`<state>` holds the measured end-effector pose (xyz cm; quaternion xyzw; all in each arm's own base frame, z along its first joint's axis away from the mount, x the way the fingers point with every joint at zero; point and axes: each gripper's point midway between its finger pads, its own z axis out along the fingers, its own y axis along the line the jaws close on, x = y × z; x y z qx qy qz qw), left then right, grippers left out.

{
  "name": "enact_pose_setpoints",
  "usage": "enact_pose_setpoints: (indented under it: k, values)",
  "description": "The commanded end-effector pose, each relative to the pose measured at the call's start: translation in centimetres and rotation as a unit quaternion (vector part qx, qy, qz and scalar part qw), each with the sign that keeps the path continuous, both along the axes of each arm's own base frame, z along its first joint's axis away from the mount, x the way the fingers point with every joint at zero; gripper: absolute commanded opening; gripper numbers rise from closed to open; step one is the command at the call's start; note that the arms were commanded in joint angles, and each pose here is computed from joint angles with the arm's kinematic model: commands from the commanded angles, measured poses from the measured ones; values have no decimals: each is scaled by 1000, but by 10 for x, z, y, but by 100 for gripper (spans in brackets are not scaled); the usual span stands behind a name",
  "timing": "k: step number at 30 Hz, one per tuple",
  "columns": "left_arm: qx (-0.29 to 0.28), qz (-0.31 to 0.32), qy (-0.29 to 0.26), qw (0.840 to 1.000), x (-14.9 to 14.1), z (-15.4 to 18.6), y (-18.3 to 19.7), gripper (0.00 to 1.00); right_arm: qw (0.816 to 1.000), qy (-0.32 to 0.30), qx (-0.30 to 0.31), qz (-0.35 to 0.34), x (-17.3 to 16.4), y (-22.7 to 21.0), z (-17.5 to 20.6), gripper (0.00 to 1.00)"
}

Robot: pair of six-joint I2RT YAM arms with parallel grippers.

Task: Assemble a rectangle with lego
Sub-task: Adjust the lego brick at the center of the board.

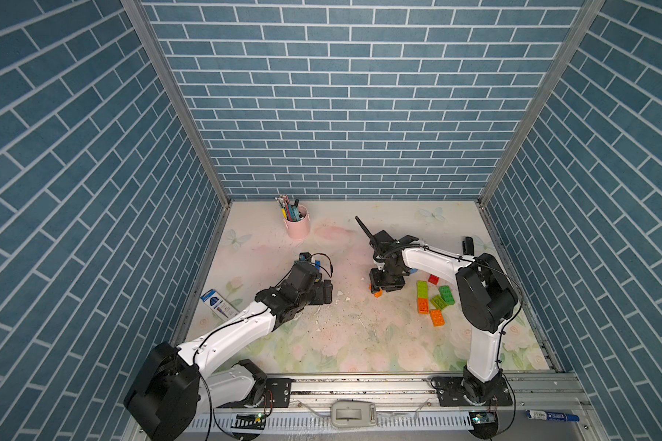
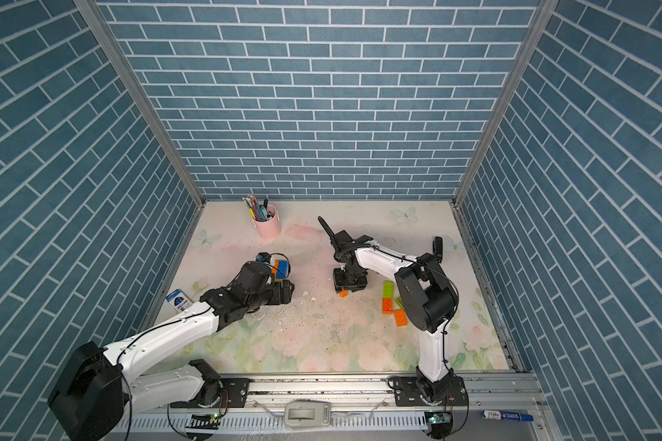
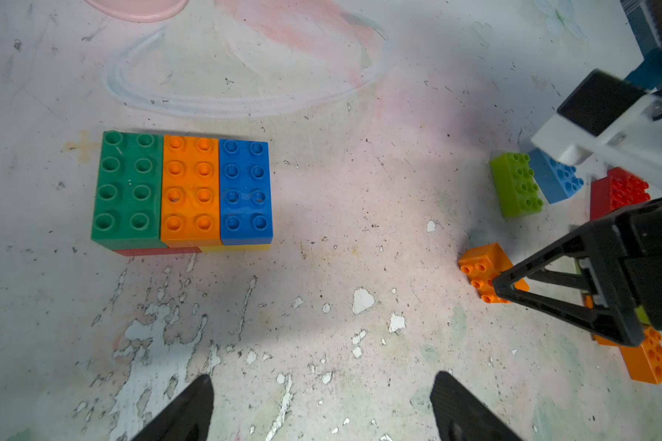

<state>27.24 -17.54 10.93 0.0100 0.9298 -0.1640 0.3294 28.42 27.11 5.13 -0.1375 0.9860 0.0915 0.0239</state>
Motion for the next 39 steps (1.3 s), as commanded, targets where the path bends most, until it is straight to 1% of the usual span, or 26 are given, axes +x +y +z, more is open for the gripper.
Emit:
enact_pose_setpoints:
  k: [1, 7, 13, 16, 18, 20, 22, 23, 24, 26, 29, 31, 32, 33, 37, 39]
  values:
    - [-1, 8, -11, 1000, 3, 6, 2, 90, 998, -26, -47, 28, -1, -5, 11, 54]
    - [-6, -4, -18, 1000, -2, 0, -1, 88, 997, -20, -58, 38, 8, 3, -4, 51]
    - [2, -33, -25, 999, -6, -1, -12, 85, 995, -2, -77, 63, 9, 3, -18, 43]
    - [3, -40, -31, 999, -7, -2, -16, 83, 994, -2, -80, 69, 9, 3, -20, 34]
    - [2, -49, -37, 998, -8, -1, -19, 81, 996, -8, -64, 69, 10, 8, -11, 27]
    - [0, -71, -49, 996, -10, -1, -28, 79, 998, -19, -23, 51, 13, 14, 7, 21]
    - [-9, -92, -56, 994, -14, 2, -42, 81, 998, -22, 64, 17, 16, 25, 31, 19]
    - [-21, -101, -54, 993, -16, 5, -51, 83, 993, -24, 111, -8, 19, 28, 44, 19]
    - [-37, -105, -52, 992, -17, 8, -60, 86, 987, -28, 153, -33, 22, 31, 55, 19]
    - [-83, -100, -40, 991, -18, 10, -78, 91, 964, -34, 247, -94, 28, 41, 78, 19]
    - [-133, -85, -21, 987, -17, 8, -97, 91, 929, -33, 329, -168, 35, 50, 93, 19]
    - [-159, -86, -13, 983, -16, 9, -109, 89, 908, -25, 368, -198, 36, 56, 99, 19]
    - [-166, -88, -13, 982, -15, 11, -116, 88, 901, -25, 378, -210, 36, 57, 99, 19]
    - [-171, -92, -12, 981, -16, 13, -121, 87, 899, -23, 381, -213, 34, 59, 99, 19]
    - [-198, -96, -17, 975, -12, 22, -131, 84, 901, -21, 382, -203, 25, 67, 100, 18]
    - [-198, -96, -17, 975, -11, 21, -132, 83, 902, -15, 384, -197, 21, 71, 100, 18]
